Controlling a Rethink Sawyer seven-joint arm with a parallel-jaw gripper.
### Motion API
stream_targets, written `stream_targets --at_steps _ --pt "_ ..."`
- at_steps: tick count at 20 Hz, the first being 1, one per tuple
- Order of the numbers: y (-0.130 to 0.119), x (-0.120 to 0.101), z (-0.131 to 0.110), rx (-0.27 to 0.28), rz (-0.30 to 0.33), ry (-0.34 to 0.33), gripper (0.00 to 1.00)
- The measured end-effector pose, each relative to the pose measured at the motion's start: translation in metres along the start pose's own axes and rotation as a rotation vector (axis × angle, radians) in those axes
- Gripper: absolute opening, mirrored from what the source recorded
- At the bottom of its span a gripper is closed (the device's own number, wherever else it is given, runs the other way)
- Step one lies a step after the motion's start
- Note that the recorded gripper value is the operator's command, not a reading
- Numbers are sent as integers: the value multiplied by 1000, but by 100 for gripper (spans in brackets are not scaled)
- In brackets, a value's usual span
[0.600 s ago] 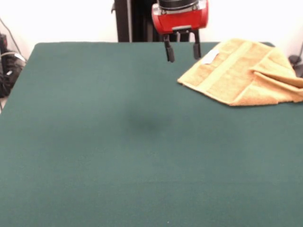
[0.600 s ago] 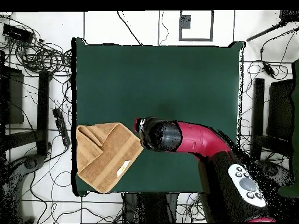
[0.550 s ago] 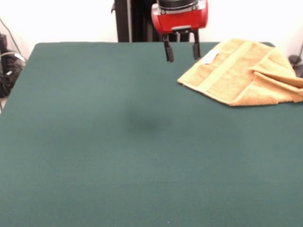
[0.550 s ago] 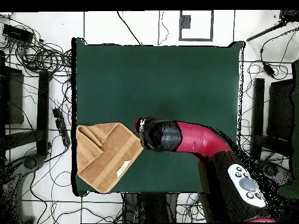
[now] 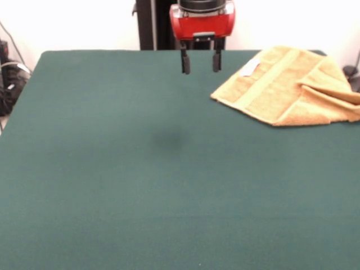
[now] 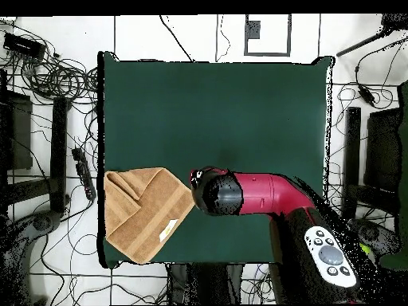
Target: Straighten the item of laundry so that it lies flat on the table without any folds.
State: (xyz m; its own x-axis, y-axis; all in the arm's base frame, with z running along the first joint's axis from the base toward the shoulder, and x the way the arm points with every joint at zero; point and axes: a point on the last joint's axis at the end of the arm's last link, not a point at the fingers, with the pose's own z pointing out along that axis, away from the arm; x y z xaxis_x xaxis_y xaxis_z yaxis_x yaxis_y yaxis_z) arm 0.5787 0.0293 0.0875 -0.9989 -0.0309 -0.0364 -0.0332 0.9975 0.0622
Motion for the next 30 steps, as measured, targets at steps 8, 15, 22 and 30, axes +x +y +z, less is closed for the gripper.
stream_targets --at_steps 8,15,22,30 --pt "13 4 -7 57 -56 -11 100" --pt "76 -3 -19 163 -153 -55 100" --pt "152 -15 -5 206 -101 -200 100" --pt "143 -43 29 145 19 -402 100"
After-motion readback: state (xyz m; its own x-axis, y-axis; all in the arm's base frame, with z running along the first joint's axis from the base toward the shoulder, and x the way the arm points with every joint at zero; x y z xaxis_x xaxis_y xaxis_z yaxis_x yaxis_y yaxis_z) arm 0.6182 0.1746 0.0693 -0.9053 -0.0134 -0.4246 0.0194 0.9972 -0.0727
